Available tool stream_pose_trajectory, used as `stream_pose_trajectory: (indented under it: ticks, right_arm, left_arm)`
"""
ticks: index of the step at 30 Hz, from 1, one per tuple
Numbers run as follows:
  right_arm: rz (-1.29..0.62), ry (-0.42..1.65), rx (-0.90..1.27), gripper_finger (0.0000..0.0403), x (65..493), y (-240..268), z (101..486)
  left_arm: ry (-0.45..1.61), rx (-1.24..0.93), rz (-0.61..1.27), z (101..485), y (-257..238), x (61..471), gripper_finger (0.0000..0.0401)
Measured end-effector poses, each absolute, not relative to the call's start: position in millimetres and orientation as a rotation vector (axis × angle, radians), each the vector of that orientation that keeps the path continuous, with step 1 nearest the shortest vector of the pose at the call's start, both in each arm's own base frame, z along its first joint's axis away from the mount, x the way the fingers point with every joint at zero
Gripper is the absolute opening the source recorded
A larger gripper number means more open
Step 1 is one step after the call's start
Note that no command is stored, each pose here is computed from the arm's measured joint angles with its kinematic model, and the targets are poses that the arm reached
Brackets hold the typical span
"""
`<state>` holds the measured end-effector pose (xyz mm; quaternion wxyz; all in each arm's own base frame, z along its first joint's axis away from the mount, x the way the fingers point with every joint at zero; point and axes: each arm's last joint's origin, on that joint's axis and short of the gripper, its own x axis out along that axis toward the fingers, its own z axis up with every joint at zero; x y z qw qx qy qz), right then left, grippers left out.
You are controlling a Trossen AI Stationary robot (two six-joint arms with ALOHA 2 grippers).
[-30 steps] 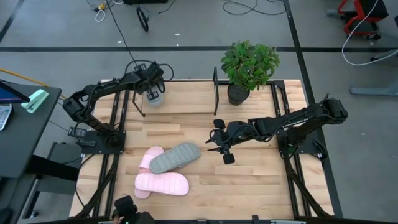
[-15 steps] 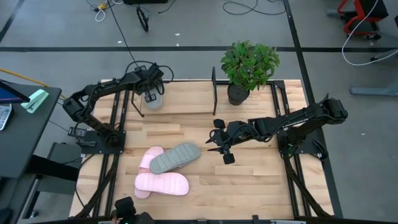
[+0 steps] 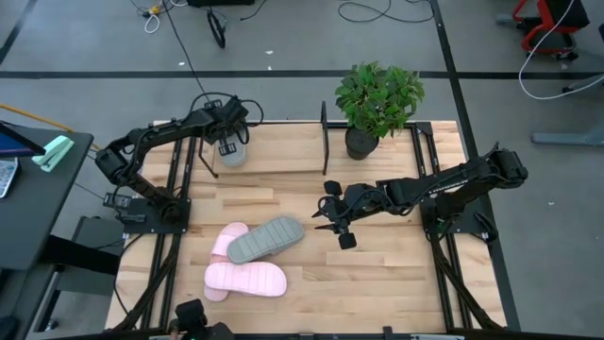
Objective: Pick and place slides into the shelf
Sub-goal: Put the top gray slipper on the shelf, then put the gray slipper on the shelf
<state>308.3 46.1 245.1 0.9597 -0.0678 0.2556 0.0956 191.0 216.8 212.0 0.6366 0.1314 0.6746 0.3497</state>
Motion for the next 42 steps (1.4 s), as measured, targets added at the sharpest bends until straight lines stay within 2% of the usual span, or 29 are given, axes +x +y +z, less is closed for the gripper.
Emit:
stream_pose_trajectory:
  ticks: [3,18,26,30,35,42]
  right_arm:
    - [0.194,0.521,-0.137,0.0158,308.2,46.1,244.9]
    - [0.195,0.530,-0.143,0.0158,307.7,46.0,244.1]
    - [0.199,0.529,-0.153,0.0163,307.7,46.0,244.0]
    - [0.199,0.528,-0.153,0.0169,307.7,46.0,244.1]
    - [0.208,0.538,-0.123,0.0176,307.0,48.1,243.2]
    - [0.306,0.577,-0.244,0.0177,295.8,68.8,226.1]
  left_arm:
    - [1.529,0.285,0.787,211.6,216.4,191.4,0.0023]
    - [1.525,0.241,0.742,211.1,212.8,189.8,0.0145]
    - [1.407,0.249,0.767,240.3,210.0,188.9,0.0189]
    - [1.346,0.243,0.783,258.7,204.5,188.6,0.0205]
    - [1.203,0.153,0.691,285.6,183.1,195.9,0.0214]
    - [1.057,0.175,0.615,310.6,127.6,210.8,0.0190]
